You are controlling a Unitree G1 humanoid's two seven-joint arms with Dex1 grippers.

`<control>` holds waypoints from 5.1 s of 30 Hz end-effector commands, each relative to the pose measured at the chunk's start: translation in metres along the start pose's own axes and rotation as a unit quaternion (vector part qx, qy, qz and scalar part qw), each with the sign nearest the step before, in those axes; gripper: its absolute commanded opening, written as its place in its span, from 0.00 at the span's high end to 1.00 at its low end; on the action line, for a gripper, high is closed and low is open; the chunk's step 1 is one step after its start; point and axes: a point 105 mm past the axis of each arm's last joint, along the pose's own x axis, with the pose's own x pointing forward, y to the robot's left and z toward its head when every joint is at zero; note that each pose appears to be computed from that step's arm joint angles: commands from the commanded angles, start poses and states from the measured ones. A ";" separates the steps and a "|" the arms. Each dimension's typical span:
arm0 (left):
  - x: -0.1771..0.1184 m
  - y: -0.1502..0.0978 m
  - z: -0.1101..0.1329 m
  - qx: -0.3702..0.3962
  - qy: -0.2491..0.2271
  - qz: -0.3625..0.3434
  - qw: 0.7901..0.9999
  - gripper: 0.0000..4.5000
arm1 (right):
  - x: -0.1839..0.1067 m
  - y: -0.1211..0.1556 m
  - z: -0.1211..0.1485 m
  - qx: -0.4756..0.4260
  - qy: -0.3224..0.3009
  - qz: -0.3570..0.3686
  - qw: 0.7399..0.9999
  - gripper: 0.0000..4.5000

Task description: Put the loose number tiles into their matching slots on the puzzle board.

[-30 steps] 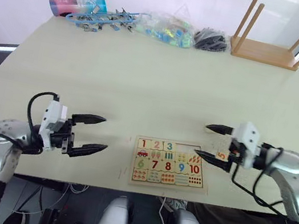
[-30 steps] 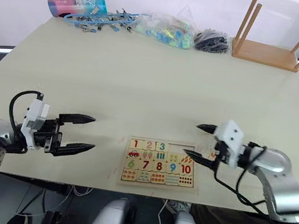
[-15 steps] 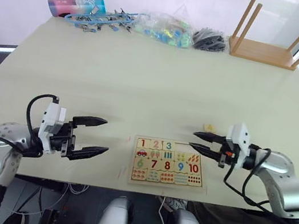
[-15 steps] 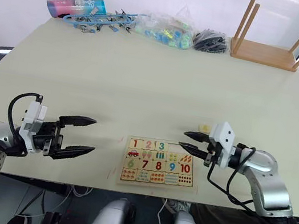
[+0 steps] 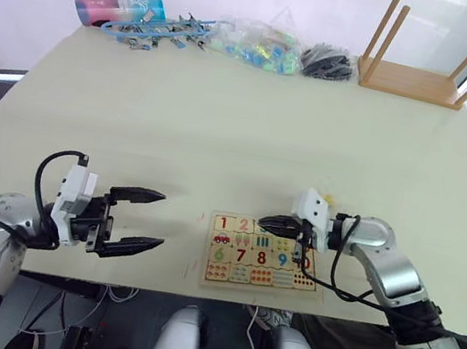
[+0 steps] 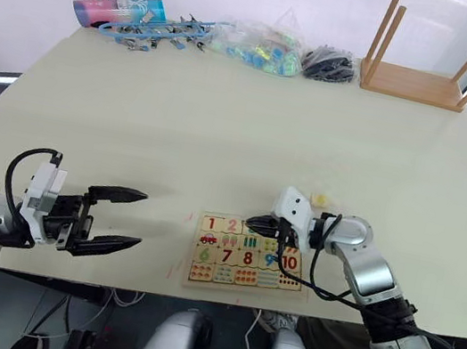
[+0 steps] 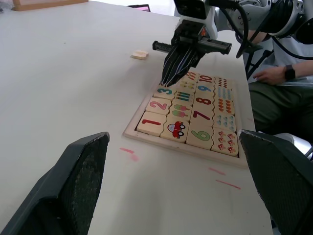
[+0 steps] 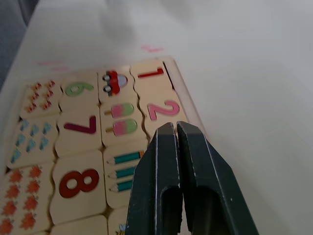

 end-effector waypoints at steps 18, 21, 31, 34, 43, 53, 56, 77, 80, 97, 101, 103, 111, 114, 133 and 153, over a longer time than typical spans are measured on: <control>-0.005 0.001 0.004 0.020 -0.008 0.013 1.000 0.00 | -0.053 -0.004 0.034 0.001 -0.112 -0.065 0.992 0.98; -0.007 0.003 0.002 0.015 -0.011 0.031 0.999 0.00 | -0.079 -0.002 0.036 0.016 -0.138 -0.105 0.985 0.98; -0.008 0.013 -0.005 0.004 -0.016 0.087 0.996 0.00 | -0.161 0.004 0.006 0.043 -0.146 -0.267 0.952 0.98; -0.009 0.015 -0.006 0.000 -0.019 0.103 0.994 0.00 | -0.180 0.011 -0.007 0.052 -0.135 -0.306 0.941 0.80; -0.022 0.025 -0.014 -0.005 -0.011 0.152 0.988 0.00 | -0.231 0.040 -0.051 0.091 -0.099 -0.408 0.903 0.02; -0.041 0.024 -0.019 -0.010 0.005 0.161 0.987 0.00 | -0.246 0.056 -0.082 0.120 -0.083 -0.445 0.884 0.02; -0.041 0.022 -0.020 -0.012 0.004 0.161 0.987 0.00 | -0.245 0.056 -0.083 0.120 -0.084 -0.444 0.884 0.02; -0.038 0.015 -0.025 -0.025 -0.018 0.209 0.977 0.00 | -0.229 0.043 -0.079 0.104 -0.085 -0.411 0.902 0.02; -0.037 0.014 -0.025 -0.026 -0.021 0.214 0.976 0.00 | -0.228 0.042 -0.078 0.104 -0.086 -0.409 0.903 0.02; -0.037 0.012 -0.017 -0.018 -0.016 0.215 0.976 0.00 | -0.228 0.043 -0.080 0.108 -0.088 -0.403 0.905 0.02; -0.034 0.011 -0.014 -0.020 -0.021 0.213 0.977 0.00 | -0.224 0.039 -0.076 0.108 -0.097 -0.399 0.905 0.02; -0.033 0.009 -0.014 -0.022 -0.021 0.212 0.977 0.00 | -0.220 0.036 -0.076 0.109 -0.091 -0.398 0.906 0.02; -0.028 0.003 -0.011 -0.020 -0.022 0.204 0.978 0.00 | -0.197 0.018 -0.062 0.102 -0.095 -0.391 0.910 0.02; -0.025 0.003 -0.008 -0.015 -0.026 0.199 0.979 0.00 | -0.180 0.006 -0.053 0.099 -0.096 -0.389 0.911 0.02; -0.013 0.006 0.009 0.024 -0.026 0.119 0.992 0.00 | -0.084 -0.055 -0.010 0.117 -0.043 -0.414 0.901 0.02; 0.004 0.004 0.024 0.040 -0.022 0.051 0.998 0.00 | -0.100 -0.083 -0.026 0.015 0.079 -0.118 0.990 0.02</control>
